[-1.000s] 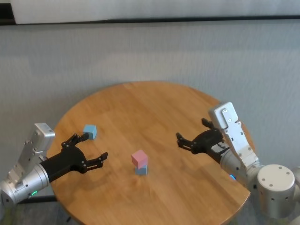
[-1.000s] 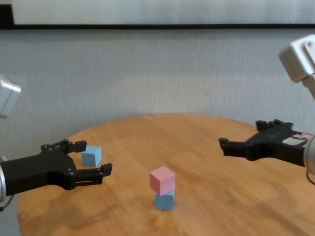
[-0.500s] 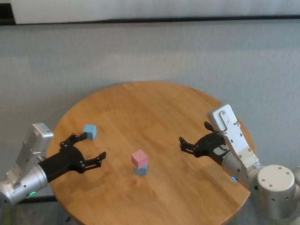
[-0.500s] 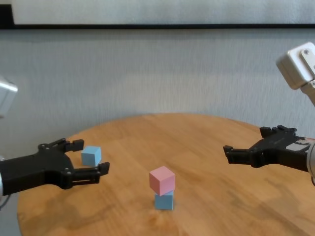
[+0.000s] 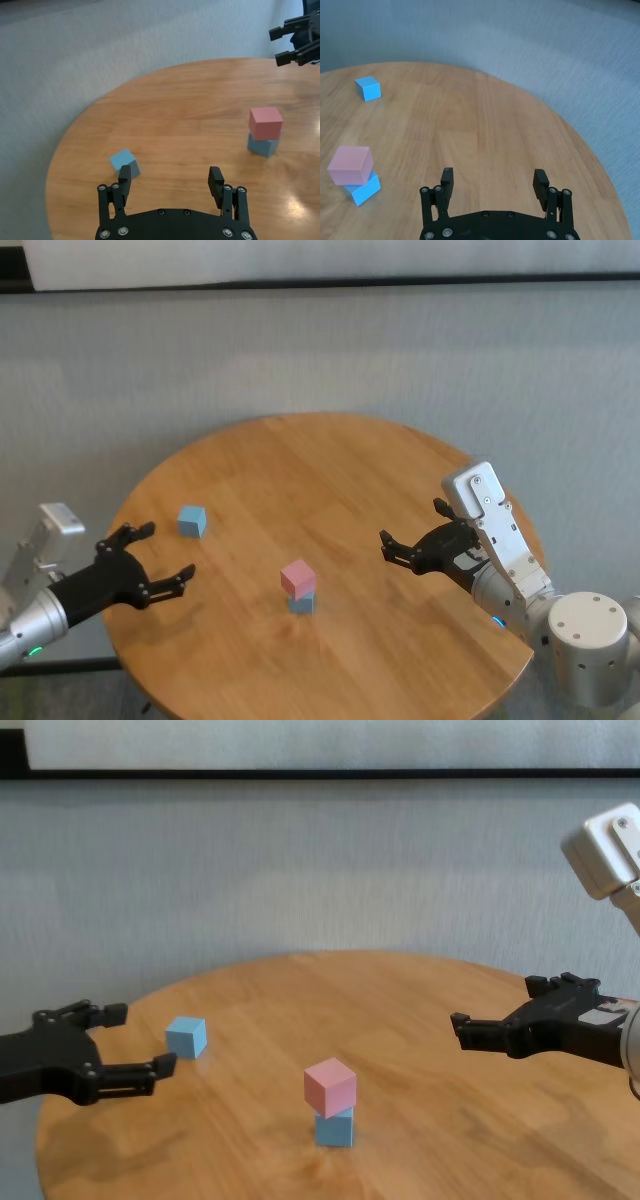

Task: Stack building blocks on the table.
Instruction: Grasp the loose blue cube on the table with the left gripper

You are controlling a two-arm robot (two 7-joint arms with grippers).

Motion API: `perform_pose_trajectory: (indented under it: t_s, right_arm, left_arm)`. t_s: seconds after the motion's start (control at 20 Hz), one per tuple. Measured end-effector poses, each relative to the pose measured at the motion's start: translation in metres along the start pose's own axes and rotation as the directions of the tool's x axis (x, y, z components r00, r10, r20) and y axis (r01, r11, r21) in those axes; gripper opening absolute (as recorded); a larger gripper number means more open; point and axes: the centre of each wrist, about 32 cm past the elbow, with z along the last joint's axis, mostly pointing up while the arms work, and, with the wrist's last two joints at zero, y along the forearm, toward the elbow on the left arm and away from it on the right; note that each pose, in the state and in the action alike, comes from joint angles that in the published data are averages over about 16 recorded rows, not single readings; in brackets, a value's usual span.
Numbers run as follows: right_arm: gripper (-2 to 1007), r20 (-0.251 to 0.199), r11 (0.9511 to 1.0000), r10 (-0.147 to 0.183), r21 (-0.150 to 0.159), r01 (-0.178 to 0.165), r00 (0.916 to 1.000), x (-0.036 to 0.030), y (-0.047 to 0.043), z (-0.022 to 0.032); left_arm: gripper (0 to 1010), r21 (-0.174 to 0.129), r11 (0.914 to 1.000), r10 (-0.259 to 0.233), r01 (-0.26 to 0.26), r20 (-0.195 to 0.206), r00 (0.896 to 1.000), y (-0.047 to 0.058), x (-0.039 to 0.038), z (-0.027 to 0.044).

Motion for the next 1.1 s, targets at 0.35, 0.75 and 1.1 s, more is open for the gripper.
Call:
perform_pose_trajectory:
  t_s: [0.35,0.75,1.1]
  right_arm:
    - [1005,-0.003,1.0000,0.001,0.004,-0.001,1.0000,-0.0003,0.0002,0.0002]
    - [1005,-0.005,1.0000,0.002,0.006,-0.002,1.0000,-0.0005,0.0004,0.0004]
    - [1005,-0.006,1.0000,0.002,0.007,-0.002,1.0000,-0.0007,0.0005,0.0005]
  left_arm:
    - [1000,-0.025,0.9989,0.039,-0.039,-0.004,0.999,0.009,0.0218,-0.0088]
    - [1000,-0.060,0.9958,0.067,-0.069,-0.039,0.997,0.002,0.0419,-0.0210]
    - [1000,-0.066,0.9960,0.055,-0.060,-0.070,0.996,-0.017,0.0486,-0.0306]
